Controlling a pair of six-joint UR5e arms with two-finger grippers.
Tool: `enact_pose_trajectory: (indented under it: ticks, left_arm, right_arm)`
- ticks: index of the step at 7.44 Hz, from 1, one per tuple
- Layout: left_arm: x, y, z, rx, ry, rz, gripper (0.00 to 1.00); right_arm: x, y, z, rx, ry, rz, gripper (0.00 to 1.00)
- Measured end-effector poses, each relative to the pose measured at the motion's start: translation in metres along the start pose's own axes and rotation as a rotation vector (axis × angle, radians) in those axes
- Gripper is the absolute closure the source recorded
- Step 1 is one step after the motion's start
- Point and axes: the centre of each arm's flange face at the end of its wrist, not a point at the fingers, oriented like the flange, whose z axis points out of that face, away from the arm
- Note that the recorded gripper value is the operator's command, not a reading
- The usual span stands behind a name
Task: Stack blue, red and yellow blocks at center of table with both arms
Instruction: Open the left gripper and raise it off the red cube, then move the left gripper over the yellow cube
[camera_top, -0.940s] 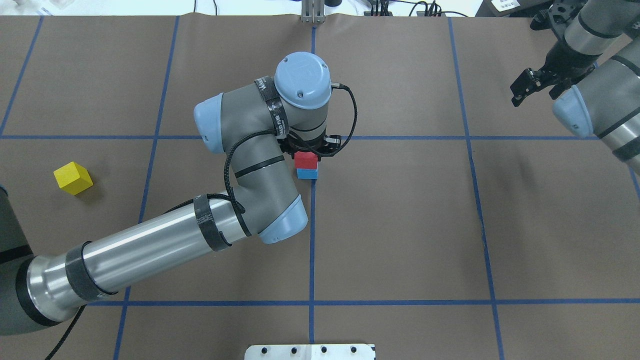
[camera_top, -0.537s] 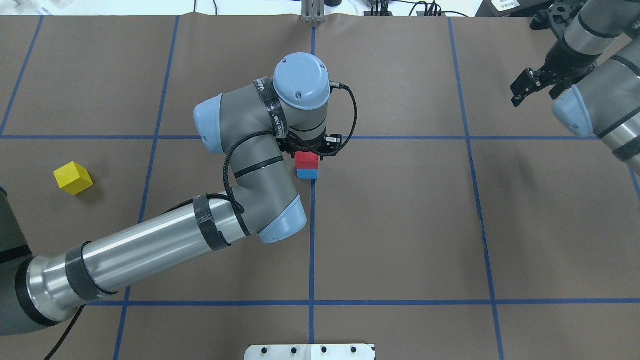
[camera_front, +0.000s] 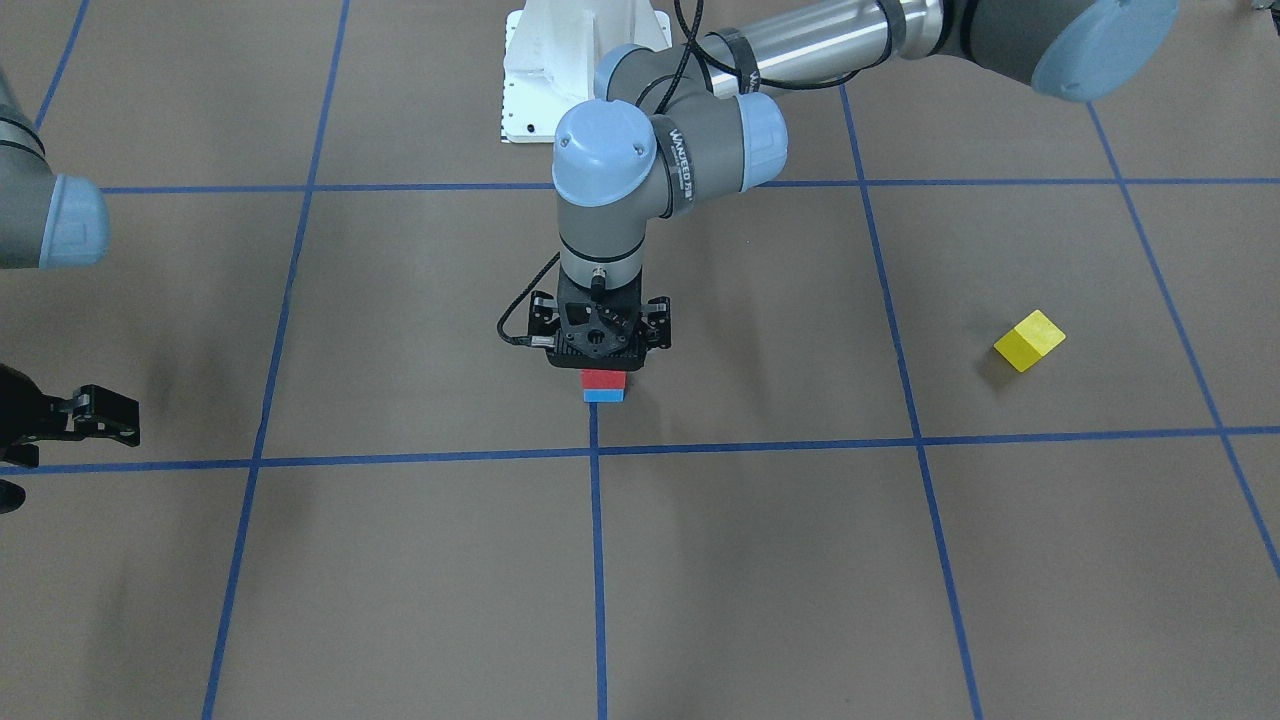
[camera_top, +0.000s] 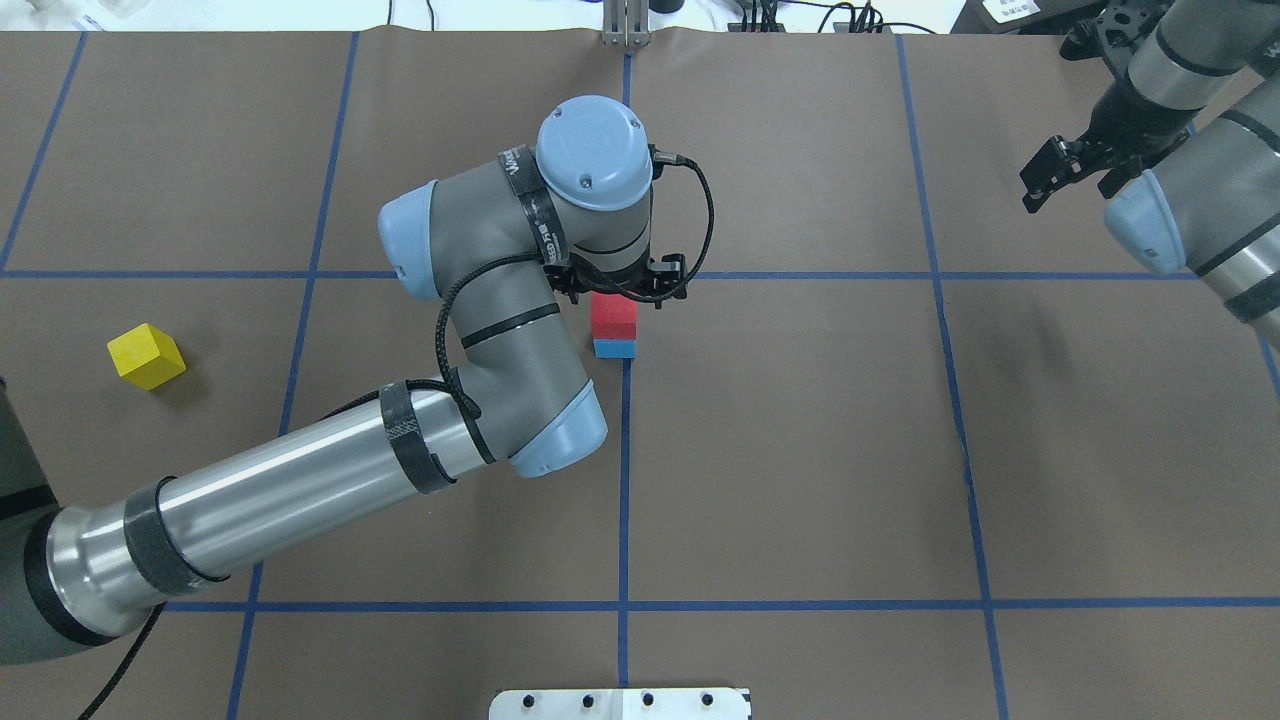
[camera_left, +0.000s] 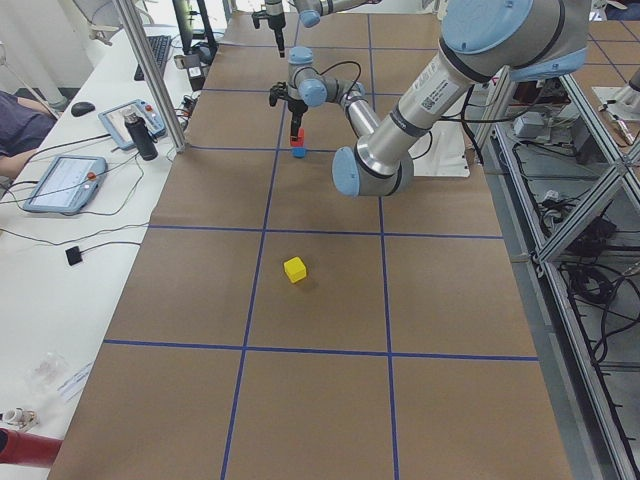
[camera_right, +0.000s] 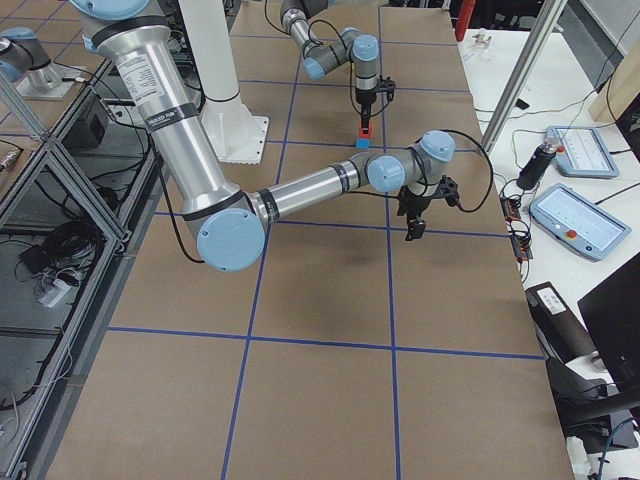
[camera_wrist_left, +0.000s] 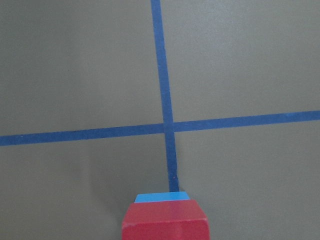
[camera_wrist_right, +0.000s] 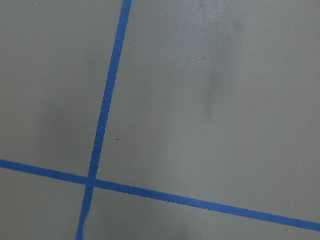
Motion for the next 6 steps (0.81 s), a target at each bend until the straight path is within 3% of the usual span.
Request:
enact_pose_trajectory:
  ticks: [2,3,6]
  left_arm:
    - [-0.036,-0.025,-0.038,-0.005,-0.009,-0.035,0.0]
    - [-0.081,-0.026,-0.06,-0.025,-0.007,-0.037,0.0]
    - [-0.269,0.014,-0.089,-0.033,-0.057,-0.087,0.0]
  right_arm:
    - [0.004,-0.001,-0.004,0.006,0.001,0.003,0.01]
    - [0.005,-0.001,-0.005,0.008,0.001,0.004,0.01]
    - [0.007,-0.001,-0.007,0.01,0.001,0.003,0.01]
